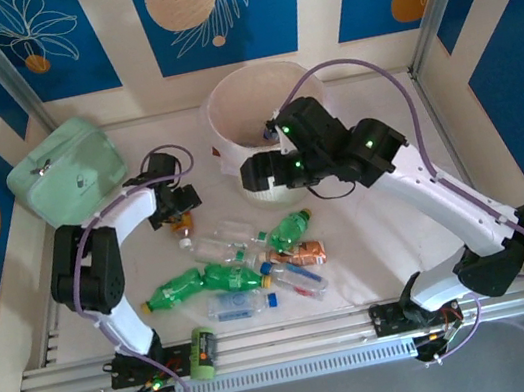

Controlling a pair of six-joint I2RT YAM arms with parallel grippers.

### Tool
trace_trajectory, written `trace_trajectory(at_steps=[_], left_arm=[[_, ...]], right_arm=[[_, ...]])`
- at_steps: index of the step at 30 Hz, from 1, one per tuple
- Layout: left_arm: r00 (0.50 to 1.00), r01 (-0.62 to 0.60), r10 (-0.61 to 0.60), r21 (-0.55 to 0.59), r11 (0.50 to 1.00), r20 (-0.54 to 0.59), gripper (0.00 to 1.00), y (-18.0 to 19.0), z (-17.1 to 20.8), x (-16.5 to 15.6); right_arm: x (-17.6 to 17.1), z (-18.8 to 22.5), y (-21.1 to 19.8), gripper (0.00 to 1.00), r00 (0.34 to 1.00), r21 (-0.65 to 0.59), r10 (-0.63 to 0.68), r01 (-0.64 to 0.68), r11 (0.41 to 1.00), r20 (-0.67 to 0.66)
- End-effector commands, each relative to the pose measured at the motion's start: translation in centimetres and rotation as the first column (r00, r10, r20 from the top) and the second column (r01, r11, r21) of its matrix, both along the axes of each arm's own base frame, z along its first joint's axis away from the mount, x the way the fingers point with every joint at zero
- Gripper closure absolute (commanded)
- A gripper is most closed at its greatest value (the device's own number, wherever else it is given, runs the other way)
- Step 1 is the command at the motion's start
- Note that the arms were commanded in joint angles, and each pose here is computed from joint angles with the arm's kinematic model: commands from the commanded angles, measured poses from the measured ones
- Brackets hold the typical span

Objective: Put the plastic bottles in the bin

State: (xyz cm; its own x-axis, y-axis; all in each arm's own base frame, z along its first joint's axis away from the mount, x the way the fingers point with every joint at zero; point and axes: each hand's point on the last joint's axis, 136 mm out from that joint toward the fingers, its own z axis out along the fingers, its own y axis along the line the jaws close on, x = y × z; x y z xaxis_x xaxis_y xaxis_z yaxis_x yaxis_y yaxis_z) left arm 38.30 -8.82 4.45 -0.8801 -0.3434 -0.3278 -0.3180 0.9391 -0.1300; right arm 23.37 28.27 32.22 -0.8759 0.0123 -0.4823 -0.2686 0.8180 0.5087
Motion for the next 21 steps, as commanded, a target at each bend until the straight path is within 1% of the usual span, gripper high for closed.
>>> trace_trajectory(at_steps=[1,3,5,11,16,19,21], left_arm=[[1.0,-0.003,0.003,0.005,1.0,-0.005,0.15,0.1,-0.4,1.2],[1.0,-0.013,0.013,0.011,1.0,-0.024,0.18,0.2,-1.0,1.2],[0.999,-0.014,0.015,0.018,1.0,-0.029,0.22,0.3,-1.2,1.1],[1.0,-0.027,0.028,0.05,0.998,-0.007,0.41,1.4,-0.2,1.2],[0.999,-0.044,0.043,0.035,0.998,0.028,0.46,1.9,2.0,1.1],[0.993,-0.057,0.059,-0.024,0.998,0.105,0.46,1.5,5.3,0.9],[0.981,-0.055,0.08,-0.143,0.988,0.174,0.45,0.5,8.1,0.7]], right_arm=[[0.1,1.1,0.3,0.13,0.999,0.047,-0.03,0.029,0.998,0.021],[0.1,1.2,0.5,0.14,0.999,0.052,-0.026,0.025,0.998,0.024],[0.2,1.2,0.7,0.17,0.999,0.052,-0.022,0.021,0.998,0.029],[0.3,0.9,0.8,0.25,0.999,0.051,-0.028,0.027,0.998,0.022],[0.2,1.4,0.6,0.27,0.999,0.061,-0.033,0.031,0.998,0.032],[0.2,1.7,0.8,0.28,0.999,0.08,-0.019,0.016,0.997,0.036],[0.2,2.2,1.5,0.28,0.999,0.114,0.005,-0.009,0.993,0.035]])
